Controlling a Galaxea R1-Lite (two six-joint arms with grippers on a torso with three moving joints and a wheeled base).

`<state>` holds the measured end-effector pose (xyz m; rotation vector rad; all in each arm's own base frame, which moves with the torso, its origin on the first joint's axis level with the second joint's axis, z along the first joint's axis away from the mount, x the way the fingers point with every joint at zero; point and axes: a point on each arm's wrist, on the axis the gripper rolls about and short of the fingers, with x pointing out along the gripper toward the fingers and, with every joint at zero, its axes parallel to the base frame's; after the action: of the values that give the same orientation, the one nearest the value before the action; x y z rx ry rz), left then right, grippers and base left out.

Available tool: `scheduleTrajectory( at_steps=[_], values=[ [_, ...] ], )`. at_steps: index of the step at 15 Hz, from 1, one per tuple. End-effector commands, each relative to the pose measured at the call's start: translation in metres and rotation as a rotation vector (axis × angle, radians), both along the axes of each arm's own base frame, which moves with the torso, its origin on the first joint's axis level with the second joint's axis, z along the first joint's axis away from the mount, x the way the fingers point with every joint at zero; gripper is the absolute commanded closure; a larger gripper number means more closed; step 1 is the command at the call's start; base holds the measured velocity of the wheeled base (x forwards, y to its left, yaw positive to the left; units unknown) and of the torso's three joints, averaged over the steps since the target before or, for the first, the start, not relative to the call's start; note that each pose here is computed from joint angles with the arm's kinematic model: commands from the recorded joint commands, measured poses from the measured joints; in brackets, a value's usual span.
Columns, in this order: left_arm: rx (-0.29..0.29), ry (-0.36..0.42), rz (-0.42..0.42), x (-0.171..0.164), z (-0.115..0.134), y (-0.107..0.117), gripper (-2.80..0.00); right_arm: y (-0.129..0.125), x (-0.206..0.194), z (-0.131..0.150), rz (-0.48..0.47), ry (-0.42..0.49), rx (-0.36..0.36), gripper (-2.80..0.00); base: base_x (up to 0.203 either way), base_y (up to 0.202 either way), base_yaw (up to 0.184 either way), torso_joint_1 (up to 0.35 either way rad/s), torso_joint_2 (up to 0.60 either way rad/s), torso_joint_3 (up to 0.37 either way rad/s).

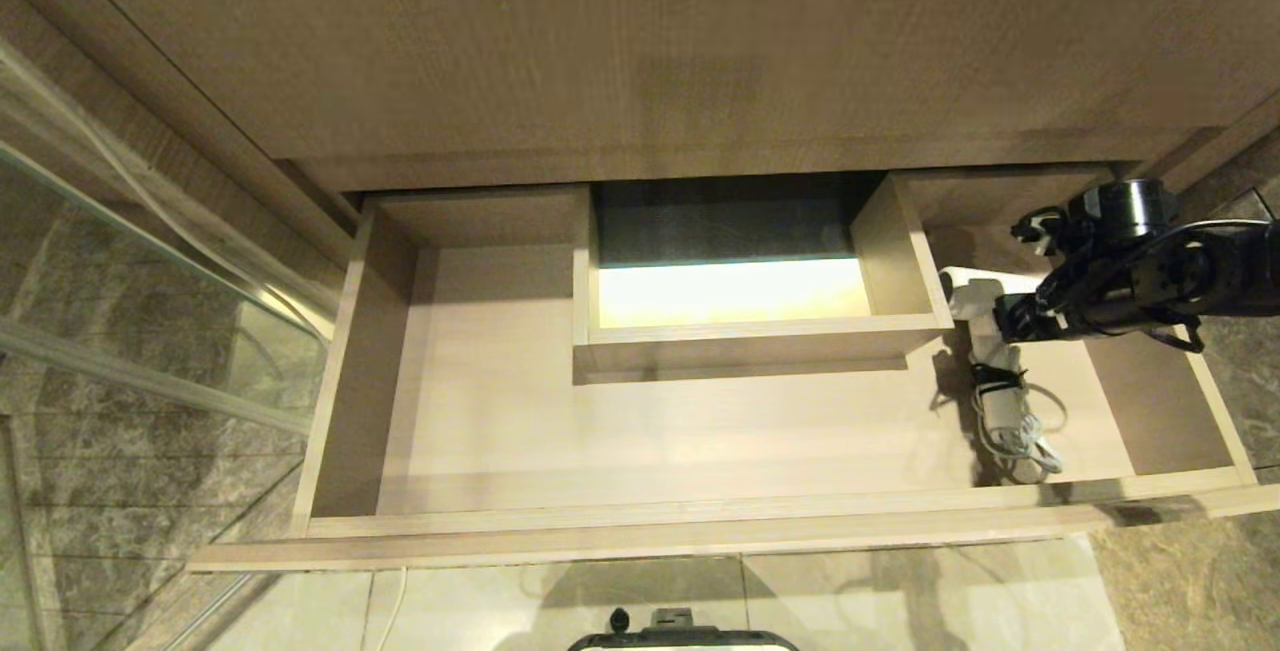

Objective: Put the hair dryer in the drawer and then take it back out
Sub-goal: Take the hairdryer out

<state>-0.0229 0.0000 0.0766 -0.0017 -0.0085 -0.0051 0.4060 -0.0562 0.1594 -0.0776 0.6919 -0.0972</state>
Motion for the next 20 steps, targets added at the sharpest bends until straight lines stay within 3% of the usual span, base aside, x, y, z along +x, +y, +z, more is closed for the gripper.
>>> scheduleTrajectory(
  at_steps=[1,9,20],
  values=[
    [0.0,0.001,0.001,0.0,0.0,0.0,0.0,-0.001,0.006,-0.012,-0.006,0.027,0.003,-2.8,0.0,0.0,0.0,0.0,0.0,0.0],
    [-0.001,0.001,0.0,0.0,0.0,0.0,0.0,-0.003,0.021,-0.035,-0.075,0.055,0.081,-2.8,0.0,0.0,0.0,0.0,0.0,0.0],
    [0.0,0.001,0.001,0.0,0.0,0.0,0.0,-0.002,0.044,-0.051,-0.089,0.039,0.112,-2.8,0.0,0.0,0.0,0.0,0.0,0.0]
  ],
)
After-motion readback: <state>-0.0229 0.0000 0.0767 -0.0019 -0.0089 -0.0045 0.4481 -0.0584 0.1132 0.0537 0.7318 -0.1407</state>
